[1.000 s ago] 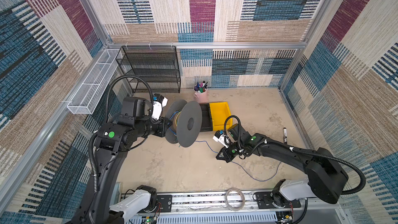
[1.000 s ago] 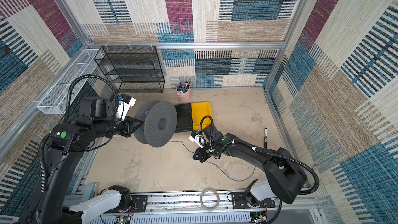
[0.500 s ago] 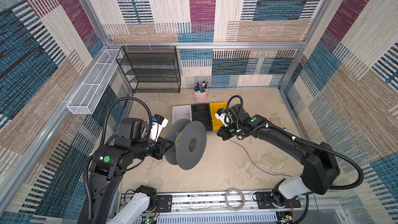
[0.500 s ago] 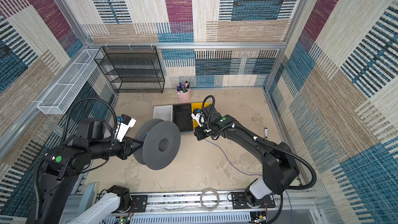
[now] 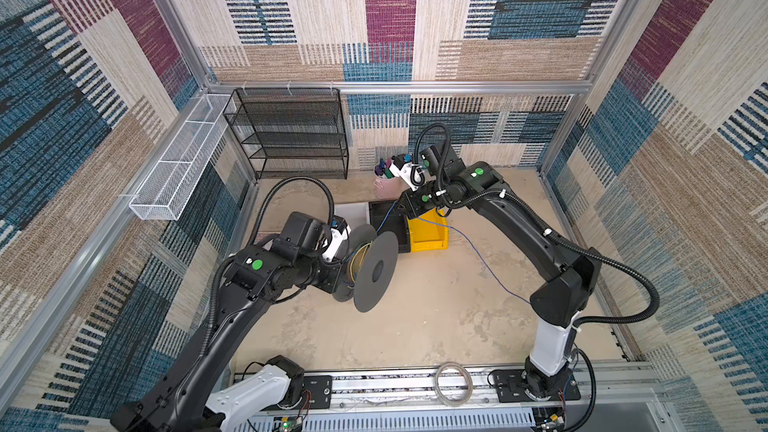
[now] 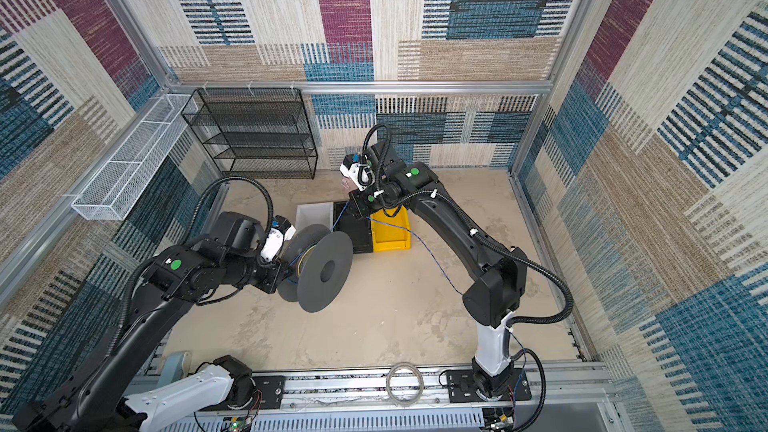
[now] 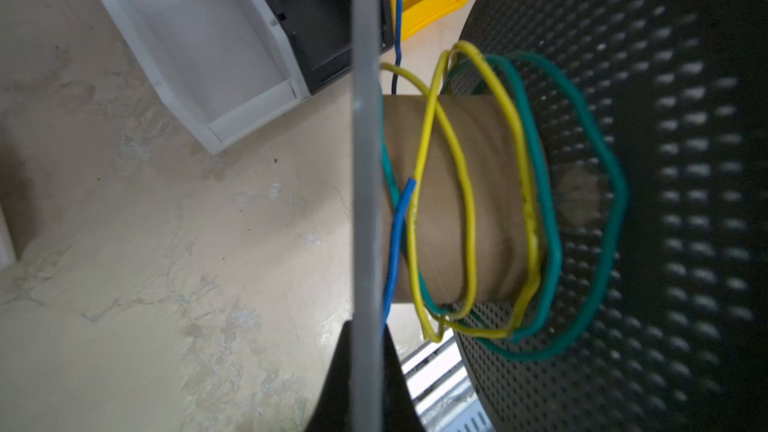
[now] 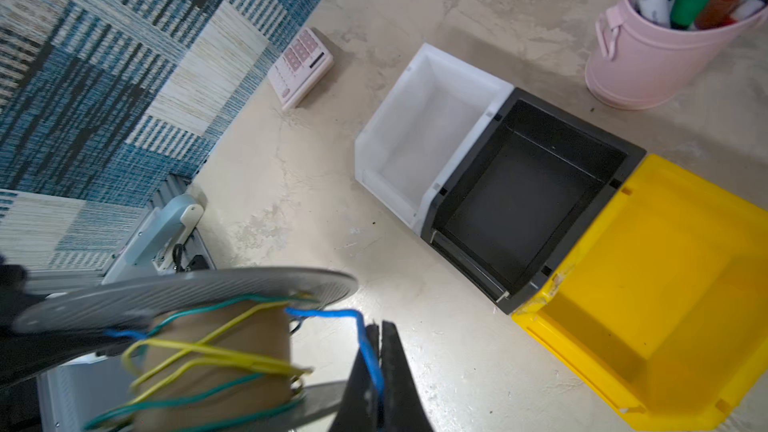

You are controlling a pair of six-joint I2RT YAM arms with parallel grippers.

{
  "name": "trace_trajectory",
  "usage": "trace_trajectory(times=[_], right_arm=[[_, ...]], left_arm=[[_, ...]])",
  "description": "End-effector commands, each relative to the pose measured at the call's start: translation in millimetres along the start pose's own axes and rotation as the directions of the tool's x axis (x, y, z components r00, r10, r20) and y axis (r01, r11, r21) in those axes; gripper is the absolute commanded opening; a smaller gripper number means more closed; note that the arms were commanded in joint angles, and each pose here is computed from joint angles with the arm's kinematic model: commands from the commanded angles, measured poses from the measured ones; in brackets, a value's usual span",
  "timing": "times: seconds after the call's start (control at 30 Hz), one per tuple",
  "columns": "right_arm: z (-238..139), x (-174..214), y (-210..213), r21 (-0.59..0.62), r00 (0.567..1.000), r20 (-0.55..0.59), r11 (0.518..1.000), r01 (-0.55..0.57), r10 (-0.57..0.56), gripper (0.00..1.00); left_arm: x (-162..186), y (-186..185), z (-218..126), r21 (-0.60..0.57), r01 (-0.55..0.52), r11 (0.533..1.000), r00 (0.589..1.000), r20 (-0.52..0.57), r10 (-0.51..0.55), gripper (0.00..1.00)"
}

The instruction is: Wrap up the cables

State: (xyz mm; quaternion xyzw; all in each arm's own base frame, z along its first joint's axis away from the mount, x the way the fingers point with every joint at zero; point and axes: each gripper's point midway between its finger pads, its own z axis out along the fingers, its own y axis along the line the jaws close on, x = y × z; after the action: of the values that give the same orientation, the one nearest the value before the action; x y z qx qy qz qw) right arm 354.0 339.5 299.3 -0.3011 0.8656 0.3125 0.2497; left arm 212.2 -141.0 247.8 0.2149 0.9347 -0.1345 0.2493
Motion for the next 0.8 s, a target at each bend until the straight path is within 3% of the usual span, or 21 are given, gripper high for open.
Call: trace_trajectory(times=[0.0,0.17,0.33,0.47,0.6,0.77], right_arm=[[-15,-16,31,-0.135,0.999,0.028,0.99,0.026,-0.023,0.0],[-35,-29,84,-0.366,0.997,0.065,0.929,0.06,-0.039,0.0],[-40,-17,136,-0.513,0.995,0.068,0.853,0.098,-0.074,0.0],[-46,2,174,-0.605,0.992,0.073,0.787,0.123,-0.099,0.0],[-48,26,180,-0.651,0.996,0.053,0.754,0.09,-0.072,0.0],[-40,63,169,-0.648,0.999,0.004,0.761,0.035,-0.043,0.12]], left_arm=[[8,25,0,-0.176,0.033,0.984,0.997,-0.068,-0.046,0.0],[-27,26,5,-0.215,0.115,0.97,0.993,0.025,-0.112,0.0],[-62,35,14,-0.243,0.238,0.94,0.966,0.163,-0.203,0.0],[-92,27,16,-0.162,0.317,0.934,0.927,0.259,-0.27,0.0],[-110,22,9,-0.118,0.342,0.932,0.904,0.313,-0.292,0.0],[-113,31,-5,-0.162,0.332,0.929,0.9,0.348,-0.261,0.0]])
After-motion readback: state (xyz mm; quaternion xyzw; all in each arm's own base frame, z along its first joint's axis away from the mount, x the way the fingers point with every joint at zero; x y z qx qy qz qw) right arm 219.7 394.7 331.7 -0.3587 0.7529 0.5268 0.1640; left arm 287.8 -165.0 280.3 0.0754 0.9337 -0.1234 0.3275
